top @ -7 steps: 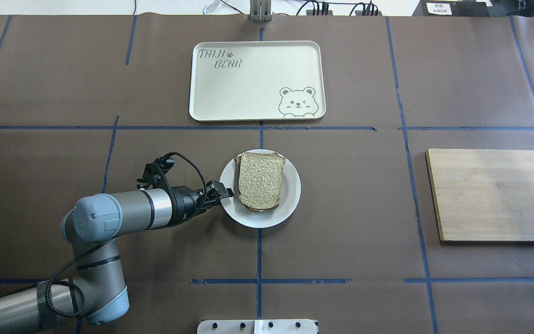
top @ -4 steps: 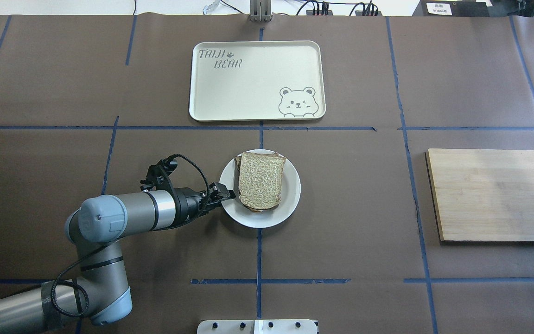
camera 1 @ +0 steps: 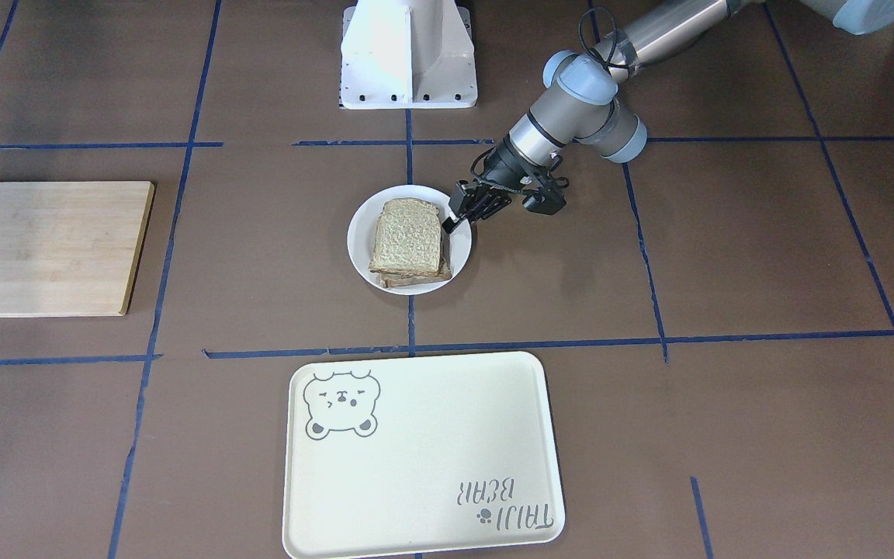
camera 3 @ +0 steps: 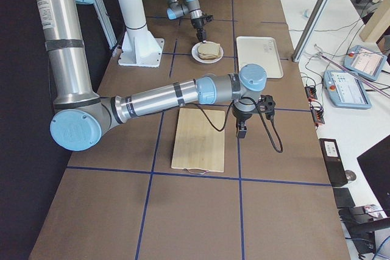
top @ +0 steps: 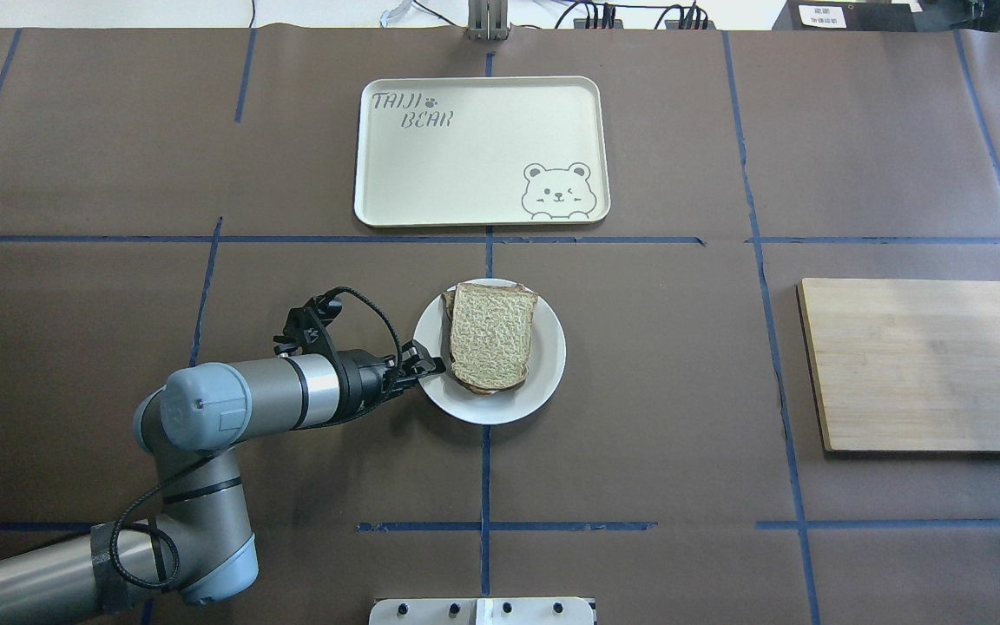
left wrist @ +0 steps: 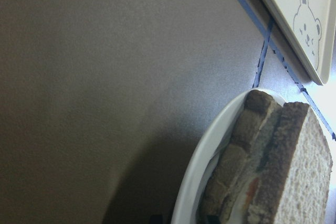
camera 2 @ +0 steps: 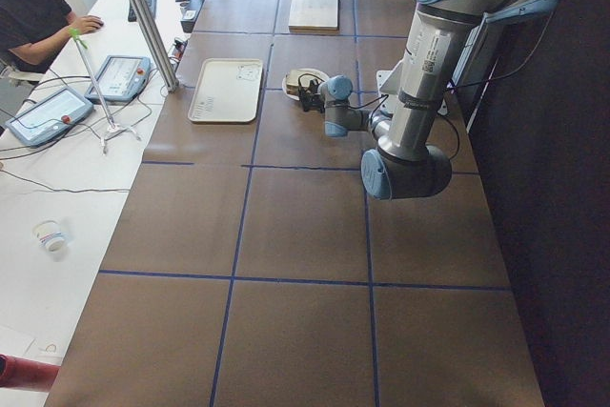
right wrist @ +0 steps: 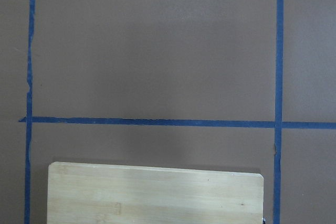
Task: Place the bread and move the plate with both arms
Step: 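Slide the plate with the left gripper onto the white bear tray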
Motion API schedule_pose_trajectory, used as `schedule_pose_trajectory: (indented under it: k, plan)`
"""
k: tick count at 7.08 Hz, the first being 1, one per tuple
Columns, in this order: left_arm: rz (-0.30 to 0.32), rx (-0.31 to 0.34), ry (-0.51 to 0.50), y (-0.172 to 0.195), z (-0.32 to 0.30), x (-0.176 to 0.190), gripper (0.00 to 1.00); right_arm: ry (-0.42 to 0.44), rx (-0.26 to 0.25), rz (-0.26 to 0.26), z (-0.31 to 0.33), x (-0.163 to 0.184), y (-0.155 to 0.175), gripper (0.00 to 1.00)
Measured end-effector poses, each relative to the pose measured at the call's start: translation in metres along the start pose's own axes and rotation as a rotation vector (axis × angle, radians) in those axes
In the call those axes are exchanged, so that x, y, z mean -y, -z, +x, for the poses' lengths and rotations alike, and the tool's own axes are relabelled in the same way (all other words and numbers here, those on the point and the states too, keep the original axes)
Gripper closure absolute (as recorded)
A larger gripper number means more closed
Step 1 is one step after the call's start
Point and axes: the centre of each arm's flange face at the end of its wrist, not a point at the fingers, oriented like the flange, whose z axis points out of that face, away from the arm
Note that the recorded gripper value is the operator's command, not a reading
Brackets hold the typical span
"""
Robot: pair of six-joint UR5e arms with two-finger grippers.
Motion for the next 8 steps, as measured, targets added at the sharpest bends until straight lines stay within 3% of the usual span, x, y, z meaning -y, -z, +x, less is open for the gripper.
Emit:
schedule_pose_trajectory:
  k: [3, 5, 8]
  plan:
    - [-0.011, -0.04, 0.007, 0.011, 0.016, -0.003, 1.0, -0.001, 0.002, -0.003, 0.002, -0.002, -0.001, 0.0]
    - [-0.014, -0.091, 0.063, 0.021, 0.034, 0.002, 1.0, 0.004, 0.003, -0.001, 0.002, -0.002, 0.0, 0.0]
    - [0.017, -0.179, 0.141, 0.032, 0.071, 0.032, 1.0, 0.013, 0.003, 0.001, 0.002, -0.004, 0.0, 0.0]
